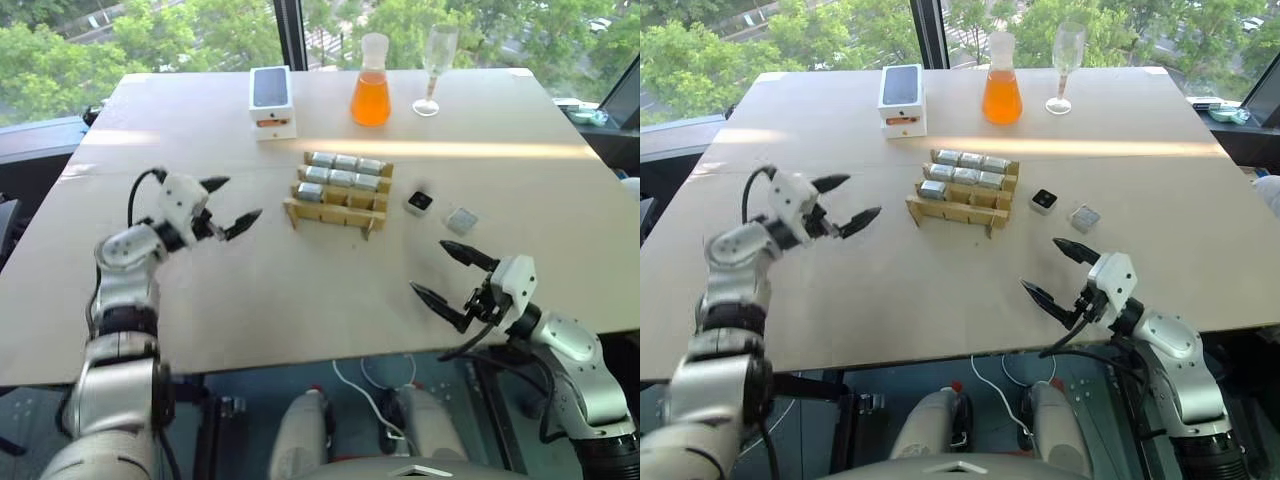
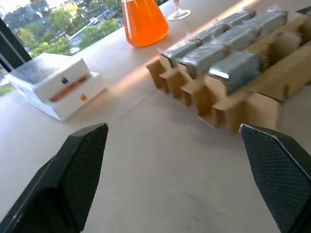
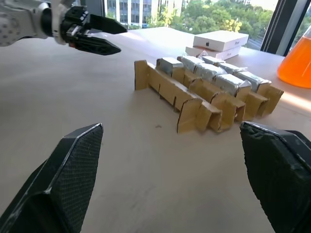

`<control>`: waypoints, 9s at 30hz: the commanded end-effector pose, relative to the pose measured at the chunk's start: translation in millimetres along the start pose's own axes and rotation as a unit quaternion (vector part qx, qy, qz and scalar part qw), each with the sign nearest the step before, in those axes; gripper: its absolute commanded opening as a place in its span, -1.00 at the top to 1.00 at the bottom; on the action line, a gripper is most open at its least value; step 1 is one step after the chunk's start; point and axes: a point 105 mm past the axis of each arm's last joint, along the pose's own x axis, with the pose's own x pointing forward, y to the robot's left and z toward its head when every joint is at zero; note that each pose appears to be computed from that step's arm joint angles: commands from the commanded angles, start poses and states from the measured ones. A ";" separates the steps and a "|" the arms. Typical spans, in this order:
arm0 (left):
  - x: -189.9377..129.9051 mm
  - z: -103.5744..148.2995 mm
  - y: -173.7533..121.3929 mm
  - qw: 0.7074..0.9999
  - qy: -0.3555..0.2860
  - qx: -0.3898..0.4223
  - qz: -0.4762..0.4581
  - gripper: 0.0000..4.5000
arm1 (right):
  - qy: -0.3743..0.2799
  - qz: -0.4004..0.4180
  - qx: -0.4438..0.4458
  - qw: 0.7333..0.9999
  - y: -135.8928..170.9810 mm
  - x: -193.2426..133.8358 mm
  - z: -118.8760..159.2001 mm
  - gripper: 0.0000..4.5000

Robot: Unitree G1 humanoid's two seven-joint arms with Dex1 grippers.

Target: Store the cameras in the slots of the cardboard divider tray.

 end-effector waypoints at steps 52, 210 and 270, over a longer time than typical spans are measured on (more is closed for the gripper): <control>-59.9 89.5 -144.9 0.983 -0.007 -0.104 -0.148 -0.99 | 0.175 -0.084 0.030 0.981 -153.4 -5.3 -30.6 -1.00; 140.8 91.0 -68.2 0.875 0.082 0.342 -0.333 0.64 | -0.075 -0.026 0.097 0.992 35.5 14.9 27.7 -1.00; -74.0 58.8 -82.3 0.978 -0.088 -0.186 0.034 -0.98 | 0.049 -0.035 0.032 0.998 -57.7 38.9 -6.6 -1.00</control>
